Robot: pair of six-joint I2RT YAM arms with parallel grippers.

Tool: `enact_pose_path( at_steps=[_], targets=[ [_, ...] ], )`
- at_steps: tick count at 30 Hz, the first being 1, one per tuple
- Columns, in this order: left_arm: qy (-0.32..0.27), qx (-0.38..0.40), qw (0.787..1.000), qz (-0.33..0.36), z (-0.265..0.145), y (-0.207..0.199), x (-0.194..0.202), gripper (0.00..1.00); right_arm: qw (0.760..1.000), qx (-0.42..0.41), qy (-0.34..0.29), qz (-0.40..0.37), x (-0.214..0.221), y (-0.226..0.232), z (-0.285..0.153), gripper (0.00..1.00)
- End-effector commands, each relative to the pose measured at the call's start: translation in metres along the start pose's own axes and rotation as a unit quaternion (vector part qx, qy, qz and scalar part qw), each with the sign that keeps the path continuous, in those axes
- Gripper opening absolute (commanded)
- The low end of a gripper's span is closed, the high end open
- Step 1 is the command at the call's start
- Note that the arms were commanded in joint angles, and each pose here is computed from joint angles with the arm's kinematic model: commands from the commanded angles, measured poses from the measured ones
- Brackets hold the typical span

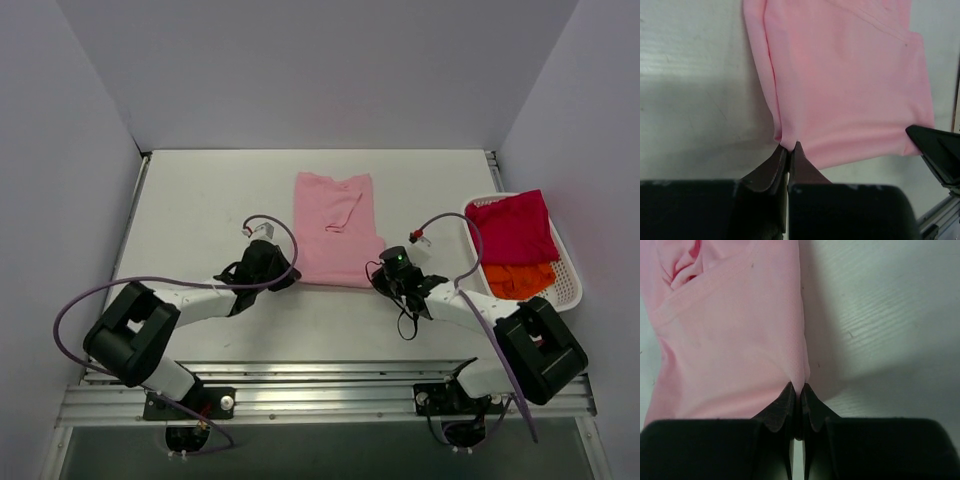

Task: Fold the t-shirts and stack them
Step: Fold the tshirt

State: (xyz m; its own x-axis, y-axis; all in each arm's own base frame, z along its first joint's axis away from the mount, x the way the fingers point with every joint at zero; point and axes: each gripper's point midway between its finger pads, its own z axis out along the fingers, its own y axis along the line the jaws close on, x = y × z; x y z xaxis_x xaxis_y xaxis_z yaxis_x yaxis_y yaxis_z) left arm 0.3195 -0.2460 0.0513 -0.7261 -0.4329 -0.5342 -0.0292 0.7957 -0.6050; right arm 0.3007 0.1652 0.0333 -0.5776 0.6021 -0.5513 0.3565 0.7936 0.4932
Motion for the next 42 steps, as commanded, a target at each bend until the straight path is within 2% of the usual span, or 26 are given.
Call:
enact_pose_path(
  at_steps=[1, 5, 11, 13, 19, 24, 35, 39, 42],
  targets=[
    [-0.021, -0.026, 0.999, -0.003, -0.022, 0.000, 0.008, 0.02, 0.999, 0.046, -0.012, -0.021, -0.004, -0.030, -0.020, 0.00],
    [-0.015, -0.029, 0.999, 0.008, -0.039, -0.008, 0.018, 0.02, 0.999, 0.034, -0.020, -0.017, -0.012, -0.028, -0.039, 0.00],
    [-0.039, -0.023, 0.999, 0.016, -0.053, -0.028, -0.004, 0.02, 0.999, 0.024, -0.040, -0.022, -0.033, -0.007, -0.048, 0.00],
    [-0.063, -0.014, 0.998, 0.023, -0.056, -0.044, -0.024, 0.02, 0.998, 0.014, -0.056, -0.026, -0.048, 0.011, -0.050, 0.00],
    [-0.087, -0.036, 0.995, 0.042, -0.055, -0.055, -0.066, 0.02, 0.996, 0.010, -0.079, -0.035, -0.077, 0.049, -0.039, 0.00],
    [-0.105, -0.025, 0.993, 0.044, -0.054, -0.074, -0.101, 0.02, 0.996, 0.016, -0.077, -0.045, -0.087, 0.066, -0.021, 0.00],
    [-0.110, -0.007, 0.993, 0.028, -0.036, -0.081, -0.146, 0.02, 0.997, 0.015, -0.068, -0.047, -0.104, 0.087, 0.009, 0.00],
    [-0.104, 0.005, 0.994, 0.020, -0.017, -0.078, -0.171, 0.03, 0.997, 0.014, -0.067, -0.034, -0.126, 0.097, 0.031, 0.00],
    [-0.088, 0.036, 0.995, 0.010, 0.017, -0.089, -0.207, 0.04, 0.993, 0.054, -0.105, -0.017, -0.171, 0.104, 0.062, 0.00]
  ],
)
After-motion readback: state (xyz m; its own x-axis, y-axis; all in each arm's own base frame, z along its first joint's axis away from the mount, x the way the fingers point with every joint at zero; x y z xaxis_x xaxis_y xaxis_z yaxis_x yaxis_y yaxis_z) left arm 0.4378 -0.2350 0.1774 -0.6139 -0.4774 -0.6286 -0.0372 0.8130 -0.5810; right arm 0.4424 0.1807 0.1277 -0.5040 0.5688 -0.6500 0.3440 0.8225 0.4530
